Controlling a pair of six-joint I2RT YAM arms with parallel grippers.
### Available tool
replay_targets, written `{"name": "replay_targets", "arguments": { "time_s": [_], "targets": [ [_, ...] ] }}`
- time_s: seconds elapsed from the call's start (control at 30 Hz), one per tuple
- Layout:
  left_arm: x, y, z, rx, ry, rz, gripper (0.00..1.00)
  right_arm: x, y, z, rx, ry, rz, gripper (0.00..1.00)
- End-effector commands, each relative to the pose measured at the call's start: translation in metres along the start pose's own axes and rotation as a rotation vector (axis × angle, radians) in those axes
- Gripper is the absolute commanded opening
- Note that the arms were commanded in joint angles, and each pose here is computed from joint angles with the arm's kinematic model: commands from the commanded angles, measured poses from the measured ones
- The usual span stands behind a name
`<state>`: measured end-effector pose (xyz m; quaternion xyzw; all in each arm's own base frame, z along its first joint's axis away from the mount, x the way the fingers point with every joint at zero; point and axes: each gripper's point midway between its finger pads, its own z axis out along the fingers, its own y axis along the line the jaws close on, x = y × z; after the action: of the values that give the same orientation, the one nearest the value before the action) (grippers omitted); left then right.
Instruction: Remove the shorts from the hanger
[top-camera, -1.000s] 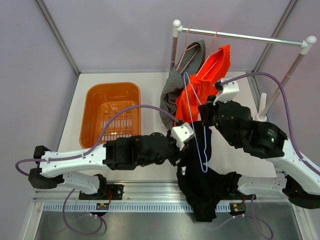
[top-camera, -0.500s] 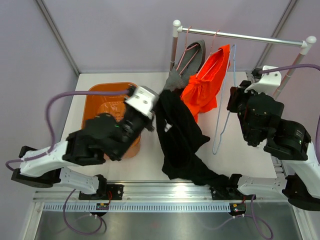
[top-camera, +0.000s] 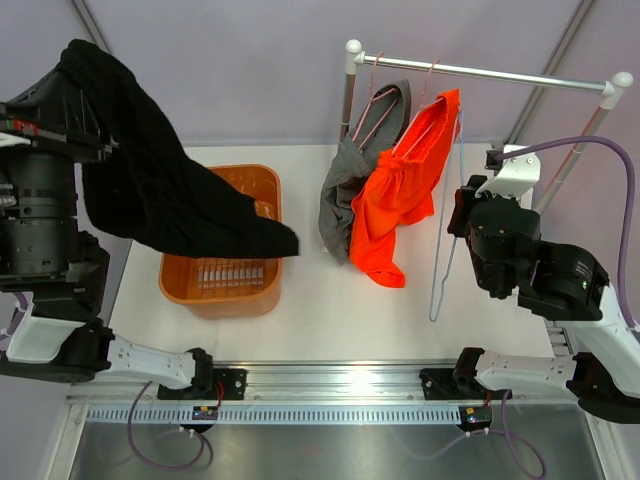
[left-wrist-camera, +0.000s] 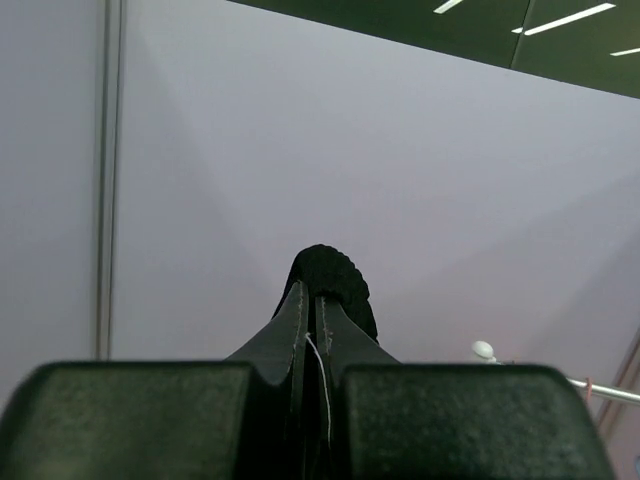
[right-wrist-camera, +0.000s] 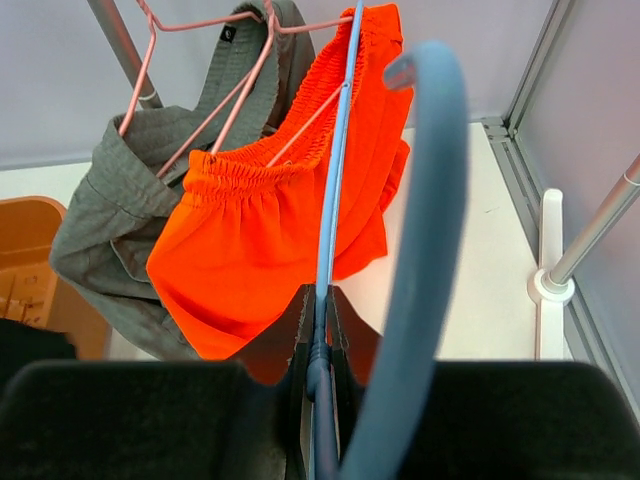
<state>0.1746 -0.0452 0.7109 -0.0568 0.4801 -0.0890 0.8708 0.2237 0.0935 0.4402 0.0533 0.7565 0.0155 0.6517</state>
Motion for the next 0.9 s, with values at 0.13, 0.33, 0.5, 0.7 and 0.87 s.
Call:
{"name": "replay_targets", "arguments": {
  "time_s": [0.13, 0.33, 0.5, 0.7, 0.87],
  "targets": [
    [0.045, -0.001, -0.03, 0.052, -0.074, 0.032, 0.0, 0.003, -0.005, -0.001, 0.009, -0.004, 0.062, 0.0],
    [0.141, -0.051, -0.025, 0.174, 0.144, 0.197, 0.0, 0.01, -0.009, -0.003, 0.011, 0.02, 0.065, 0.0],
    [0.201, -0.061, 0.0, 0.171, 0.314, 0.207, 0.0, 0.006, -0.016, -0.006, 0.021, 0.016, 0.068, 0.0],
    [0.256, -0.001, 0.004, -0.033, 0.427, 0.073, 0.0, 0.0, -0.027, 0.0, 0.069, 0.012, 0.046, 0.0],
    [0.326, 0.046, -0.036, -0.187, 0.56, -0.046, 0.0, 0.0, -0.04, 0.023, 0.092, 0.044, 0.049, 0.0]
  ]
}}
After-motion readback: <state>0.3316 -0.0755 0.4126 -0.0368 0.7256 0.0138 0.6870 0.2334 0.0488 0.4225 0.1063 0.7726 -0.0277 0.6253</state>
